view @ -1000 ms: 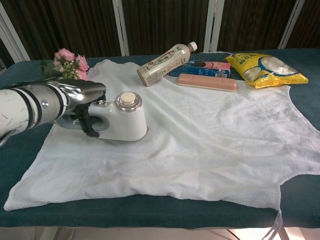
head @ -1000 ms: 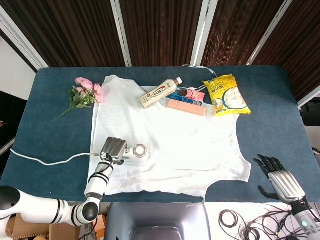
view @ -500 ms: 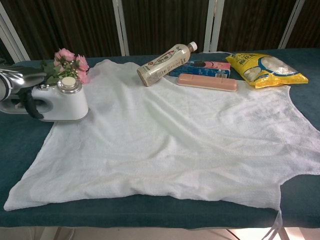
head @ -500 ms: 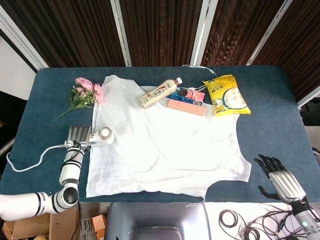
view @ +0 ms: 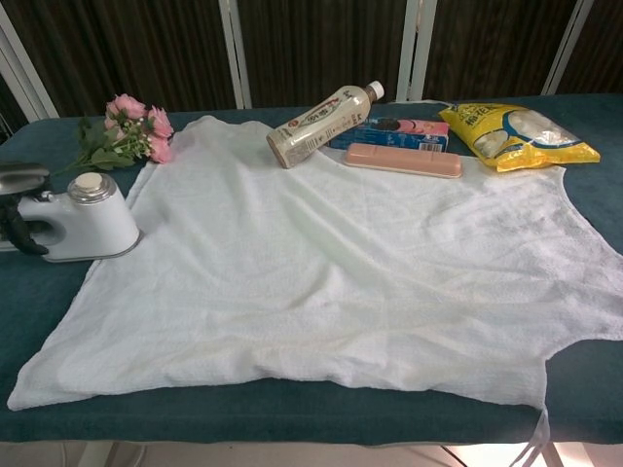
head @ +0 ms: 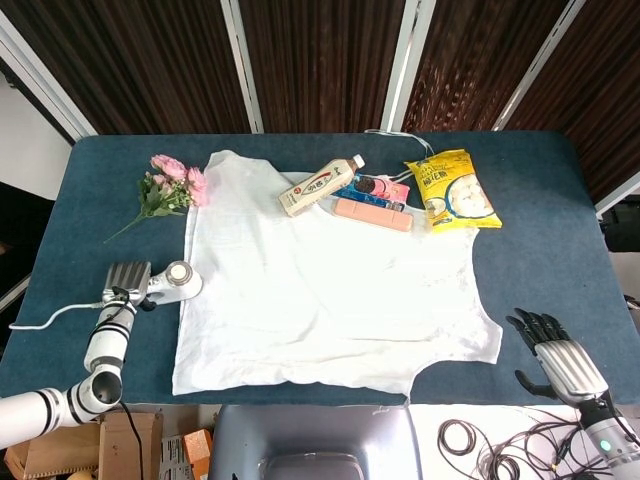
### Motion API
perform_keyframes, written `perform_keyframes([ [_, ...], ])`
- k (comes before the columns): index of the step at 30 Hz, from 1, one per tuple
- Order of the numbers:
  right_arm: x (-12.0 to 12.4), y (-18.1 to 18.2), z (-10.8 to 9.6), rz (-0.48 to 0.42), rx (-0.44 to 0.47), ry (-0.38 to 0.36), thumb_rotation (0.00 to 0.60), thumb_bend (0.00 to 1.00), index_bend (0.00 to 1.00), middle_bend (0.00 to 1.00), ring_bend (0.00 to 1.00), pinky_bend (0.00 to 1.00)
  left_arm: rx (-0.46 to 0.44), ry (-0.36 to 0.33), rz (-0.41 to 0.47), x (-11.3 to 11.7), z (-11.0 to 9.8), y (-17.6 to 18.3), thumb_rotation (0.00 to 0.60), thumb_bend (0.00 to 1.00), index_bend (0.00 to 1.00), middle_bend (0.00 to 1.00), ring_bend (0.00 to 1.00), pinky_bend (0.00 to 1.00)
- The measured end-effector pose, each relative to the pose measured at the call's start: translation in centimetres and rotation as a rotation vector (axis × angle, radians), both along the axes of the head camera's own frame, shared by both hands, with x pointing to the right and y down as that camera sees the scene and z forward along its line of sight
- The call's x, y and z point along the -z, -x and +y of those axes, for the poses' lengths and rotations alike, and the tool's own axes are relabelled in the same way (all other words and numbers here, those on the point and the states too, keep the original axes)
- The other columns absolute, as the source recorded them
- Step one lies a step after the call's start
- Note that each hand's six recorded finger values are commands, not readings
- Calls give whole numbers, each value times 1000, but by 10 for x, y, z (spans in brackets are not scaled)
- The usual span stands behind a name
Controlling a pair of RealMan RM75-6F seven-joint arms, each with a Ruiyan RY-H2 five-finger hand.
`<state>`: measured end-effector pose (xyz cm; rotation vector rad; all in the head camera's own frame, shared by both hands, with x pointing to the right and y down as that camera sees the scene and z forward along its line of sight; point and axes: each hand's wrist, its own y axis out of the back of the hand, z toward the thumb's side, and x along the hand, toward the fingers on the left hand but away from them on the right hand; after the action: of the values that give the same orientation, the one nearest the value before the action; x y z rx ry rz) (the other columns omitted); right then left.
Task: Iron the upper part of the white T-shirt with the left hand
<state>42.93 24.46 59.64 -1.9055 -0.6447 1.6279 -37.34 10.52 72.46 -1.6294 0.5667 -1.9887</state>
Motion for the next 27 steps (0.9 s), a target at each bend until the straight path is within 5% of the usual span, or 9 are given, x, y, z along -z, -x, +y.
perform_keyframes([
  [4, 1, -1, 0, 0, -2, -1, 600, 314, 0, 0, 0, 0, -18, 27, 33, 0, 4, -2, 600, 188, 292, 188, 205, 434],
  [8, 2, -1, 0, -3, -1, -3, 600, 314, 0, 0, 0, 0, -48, 18, 48, 3, 5, -5, 600, 102, 192, 95, 69, 291],
  [18, 3, -1, 1, -5, -1, -7, 600, 314, 0, 0, 0, 0, -68, 1, 69, 15, 10, -4, 600, 0, 83, 43, 3, 177],
  [27, 6, -3, 0, 0, -11, -26, 600, 314, 0, 0, 0, 0, -82, -174, 161, 63, 15, 8, 600, 0, 34, 10, 0, 158],
])
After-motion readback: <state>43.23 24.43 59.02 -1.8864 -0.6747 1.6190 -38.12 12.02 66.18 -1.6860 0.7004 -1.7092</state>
